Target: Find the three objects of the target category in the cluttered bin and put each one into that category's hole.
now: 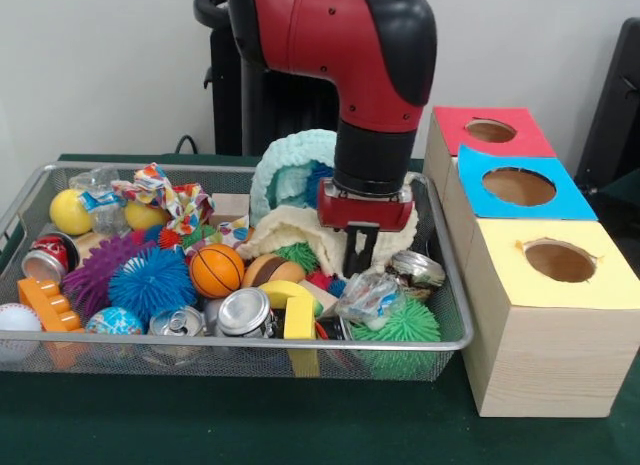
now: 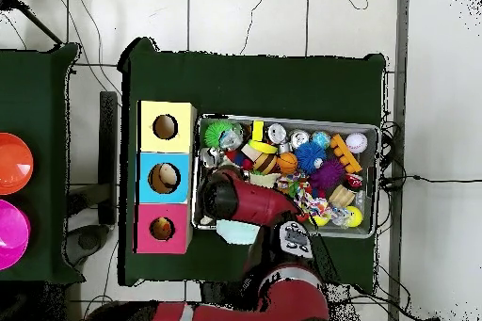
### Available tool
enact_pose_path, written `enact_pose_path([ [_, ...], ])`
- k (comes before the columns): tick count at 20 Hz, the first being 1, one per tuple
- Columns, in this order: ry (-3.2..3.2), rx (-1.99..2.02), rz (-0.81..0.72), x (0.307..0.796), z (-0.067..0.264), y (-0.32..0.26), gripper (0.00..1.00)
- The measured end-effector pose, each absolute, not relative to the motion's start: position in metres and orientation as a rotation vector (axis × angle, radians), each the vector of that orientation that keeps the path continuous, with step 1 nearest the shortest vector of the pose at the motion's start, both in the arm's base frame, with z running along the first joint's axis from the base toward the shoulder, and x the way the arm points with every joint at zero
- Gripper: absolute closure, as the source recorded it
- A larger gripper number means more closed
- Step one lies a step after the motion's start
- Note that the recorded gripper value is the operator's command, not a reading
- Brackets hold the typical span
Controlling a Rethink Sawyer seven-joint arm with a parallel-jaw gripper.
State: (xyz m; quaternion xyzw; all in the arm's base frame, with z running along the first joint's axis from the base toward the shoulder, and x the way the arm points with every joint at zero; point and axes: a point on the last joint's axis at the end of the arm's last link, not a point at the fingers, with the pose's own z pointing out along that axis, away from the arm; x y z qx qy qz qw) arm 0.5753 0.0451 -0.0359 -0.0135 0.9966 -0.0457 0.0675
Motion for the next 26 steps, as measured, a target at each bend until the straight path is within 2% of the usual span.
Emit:
enact_pose_path([
  [7, 3.051, -0.027, -0.117, 0.558, -0.060, 0.025, 1.00],
  [16, 3.049, -0.045, -0.057, 0.560, -0.063, 0.002, 1.00],
  [26, 3.098, -0.017, 0.017, 0.571, -0.064, -0.052, 1.00],
])
